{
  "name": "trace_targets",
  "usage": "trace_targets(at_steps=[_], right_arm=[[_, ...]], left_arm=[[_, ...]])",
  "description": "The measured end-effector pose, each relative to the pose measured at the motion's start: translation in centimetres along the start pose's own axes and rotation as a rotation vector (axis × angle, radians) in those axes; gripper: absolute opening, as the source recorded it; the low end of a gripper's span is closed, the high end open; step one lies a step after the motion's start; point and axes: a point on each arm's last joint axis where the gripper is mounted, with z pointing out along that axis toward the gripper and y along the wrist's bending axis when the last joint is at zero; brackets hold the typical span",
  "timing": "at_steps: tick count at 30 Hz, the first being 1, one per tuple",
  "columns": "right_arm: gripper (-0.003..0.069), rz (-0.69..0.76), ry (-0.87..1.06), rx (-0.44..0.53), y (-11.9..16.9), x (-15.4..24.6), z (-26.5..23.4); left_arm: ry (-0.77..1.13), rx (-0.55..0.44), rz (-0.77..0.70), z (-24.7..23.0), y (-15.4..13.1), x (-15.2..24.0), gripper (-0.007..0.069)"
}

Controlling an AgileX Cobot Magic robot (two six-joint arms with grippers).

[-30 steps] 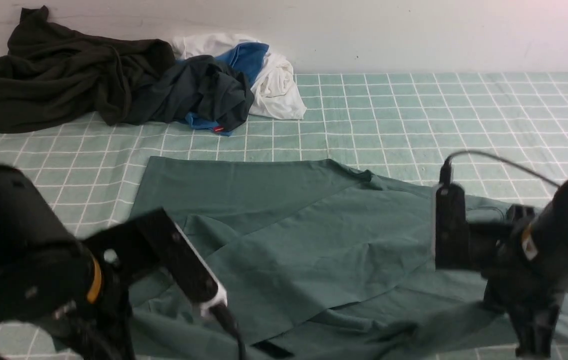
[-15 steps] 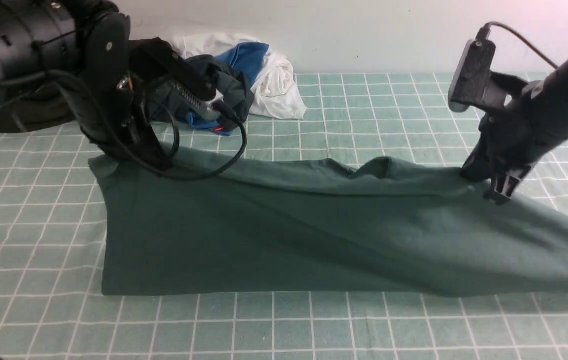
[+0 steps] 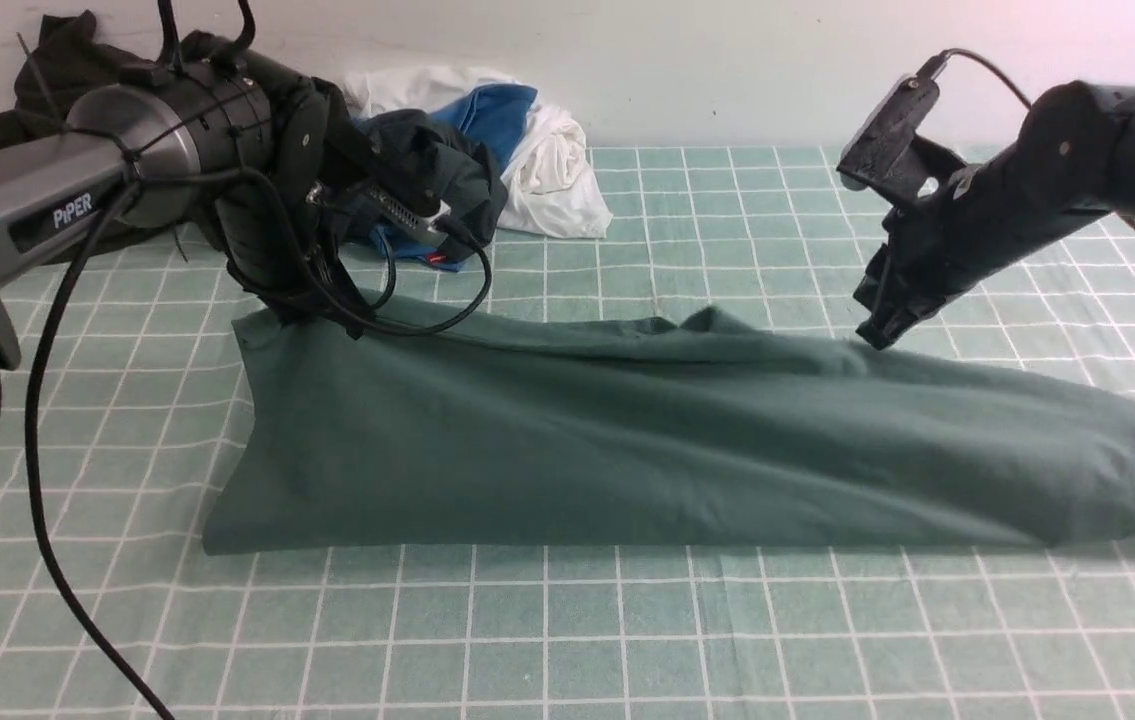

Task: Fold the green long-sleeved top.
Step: Use both arms to drag the lower edge of the fabric forward and fold it over the upper edge, then use the right arm to clamp the right edge of the fabric

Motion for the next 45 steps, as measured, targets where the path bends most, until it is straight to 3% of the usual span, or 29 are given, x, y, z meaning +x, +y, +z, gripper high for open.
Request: trace_targets(at_steps=[6, 8, 13, 16, 19, 24, 27, 31, 34, 38, 45], right_arm=[[0.0329, 0.213, -0.048, 0.031, -0.4, -0.6, -0.5], [0.0374, 0.275, -0.019, -0.022, 0.7, -1.0, -0.9], [0.0391, 0.302, 0.038, -0.181, 5.0, -2.4, -0.1], [0.0391, 0.294, 0.044, -0.232, 7.7, -3.0, 2.0], [0.0391, 0.291, 0.029, -0.221, 8.7, -3.0, 3.9], [0.0388, 0.427, -0.09, -0.096, 7.6, -2.4, 7.5], [0.0388, 0.574, -0.155, -0.027, 4.0, -2.3, 7.5], [0.0388, 0.679, -0.147, -0.013, -1.2, -2.5, 5.3], [0.0388, 0.683, -0.076, -0.049, -3.3, -2.6, 2.9], [0.0388, 0.589, 0.1, -0.075, -5.1, -2.9, -3.4], [0.0388, 0.531, 0.213, -0.034, -5.2, -2.3, -8.0]], left_arm=[[-0.038, -0.014, -0.088, 0.9, 0.8, 0.0, 0.017], [-0.035, -0.018, -0.139, 0.9, 1.0, 0.0, 0.0272], [0.021, -0.004, -0.188, 0.5, 1.0, 0.5, 0.0386], [0.038, 0.0, -0.189, -0.6, 0.9, 0.5, 0.0397], [0.039, 0.0, -0.19, -1.8, 0.9, 0.5, 0.0395], [0.038, -0.003, -0.189, -5.2, 0.8, 0.4, 0.0342], [0.031, -0.003, -0.196, -7.7, 0.9, 0.6, 0.0271], [0.039, 0.026, -0.201, -9.6, 0.5, 0.8, 0.0165], [0.059, 0.068, -0.202, -10.1, -0.1, 0.9, 0.0102], [0.129, 0.21, -0.115, -9.2, -3.3, 1.6, 0.001], [0.261, 0.31, -0.074, -5.1, -7.1, 5.2, -0.0003]])
